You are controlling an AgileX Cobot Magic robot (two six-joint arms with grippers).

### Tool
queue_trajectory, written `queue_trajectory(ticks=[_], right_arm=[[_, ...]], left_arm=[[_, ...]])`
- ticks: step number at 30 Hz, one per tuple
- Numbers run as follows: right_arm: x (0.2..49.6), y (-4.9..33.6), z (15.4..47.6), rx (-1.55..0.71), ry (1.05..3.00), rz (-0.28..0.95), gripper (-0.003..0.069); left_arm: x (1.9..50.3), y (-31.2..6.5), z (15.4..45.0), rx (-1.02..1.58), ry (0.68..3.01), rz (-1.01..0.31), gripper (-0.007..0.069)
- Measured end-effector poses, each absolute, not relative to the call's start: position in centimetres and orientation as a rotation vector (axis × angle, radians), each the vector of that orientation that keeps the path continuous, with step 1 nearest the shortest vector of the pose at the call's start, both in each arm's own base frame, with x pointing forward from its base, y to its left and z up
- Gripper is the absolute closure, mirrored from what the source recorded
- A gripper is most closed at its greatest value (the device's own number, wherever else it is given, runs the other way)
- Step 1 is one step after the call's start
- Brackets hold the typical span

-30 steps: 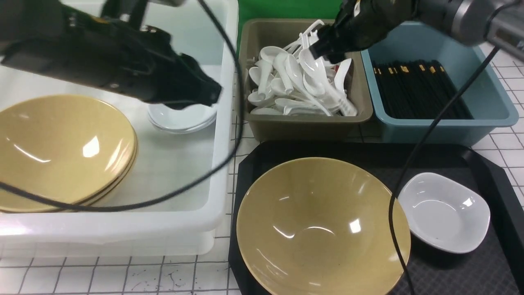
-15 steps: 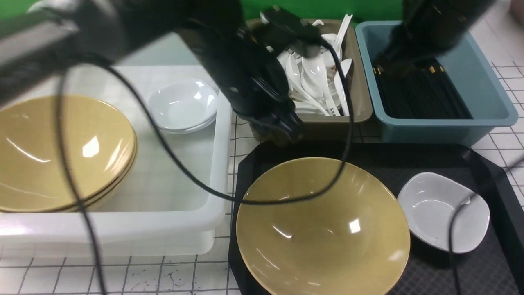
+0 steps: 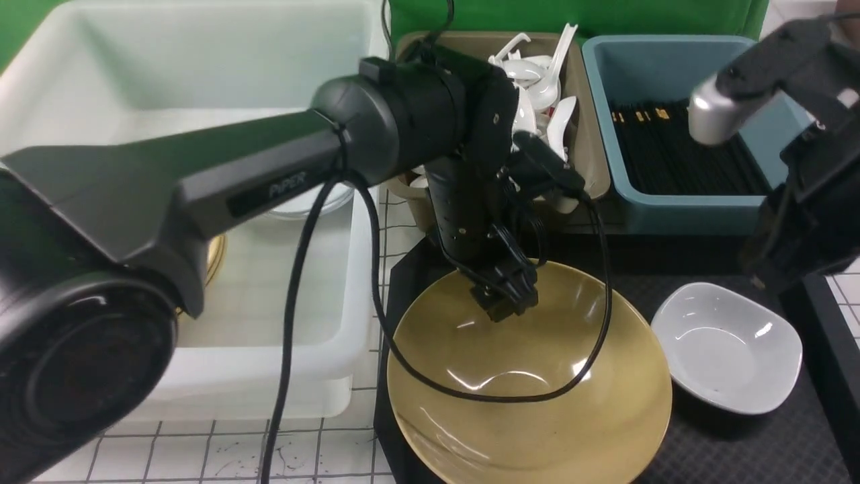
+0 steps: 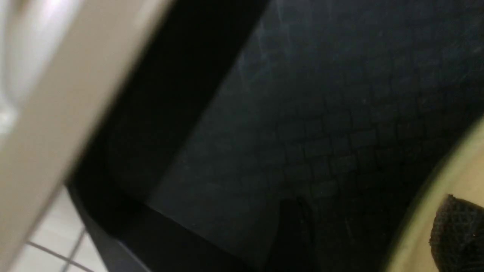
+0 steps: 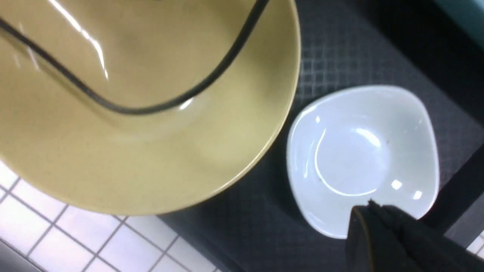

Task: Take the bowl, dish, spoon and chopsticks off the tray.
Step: Use the left arm to grab the yellow noodle bowl on the left, then use the left arm to put the noodle bowl into the large storage box on the left

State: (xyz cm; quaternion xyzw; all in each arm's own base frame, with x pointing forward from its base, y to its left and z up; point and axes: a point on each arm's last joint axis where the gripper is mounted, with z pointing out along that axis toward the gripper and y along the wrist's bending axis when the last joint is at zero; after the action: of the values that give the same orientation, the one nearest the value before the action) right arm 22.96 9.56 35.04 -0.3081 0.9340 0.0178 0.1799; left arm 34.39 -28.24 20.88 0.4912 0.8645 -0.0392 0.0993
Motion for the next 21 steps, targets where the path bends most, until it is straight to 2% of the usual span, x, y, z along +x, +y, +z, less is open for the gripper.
queue_trajectory(ticks=[2,3,6,10,12,15,19,21], right_arm=[[22.9,9.6,34.8,-0.871,2.643,0.053,0.0615],[22.9,9.6,34.7,-0.869,2.639,0.06,0.0615],[22.9,9.8,34.7,-0.88,2.624,0.09,0.0615],[22.7,10.4,34.9,-0.928,2.599,0.144,0.0615],[22.6,10.8,35.2,-0.963,2.582,0.149,0.0614],[21.9,12.6,36.9,-1.052,2.492,0.175,0.0613],[20.6,15.0,39.9,-1.146,2.336,0.227,0.0612],[19.7,16.4,42.1,-1.18,2.22,0.265,0.0612]], left_arm=[[34.3,-28.2,20.6,1.437,2.592,-0.115,0.0288],[34.2,-28.1,20.5,1.414,2.62,-0.116,0.0354],[33.8,-27.9,21.1,1.401,2.669,-0.146,0.0461],[33.7,-27.5,21.7,1.351,2.711,-0.195,0.0502],[33.7,-27.0,22.4,1.311,2.749,-0.261,0.0546],[33.6,-25.8,24.7,1.213,2.752,-0.394,0.0609],[34.0,-22.9,29.5,1.076,2.652,-0.517,0.0615],[34.0,-20.3,32.6,0.951,2.599,-0.622,0.0616]])
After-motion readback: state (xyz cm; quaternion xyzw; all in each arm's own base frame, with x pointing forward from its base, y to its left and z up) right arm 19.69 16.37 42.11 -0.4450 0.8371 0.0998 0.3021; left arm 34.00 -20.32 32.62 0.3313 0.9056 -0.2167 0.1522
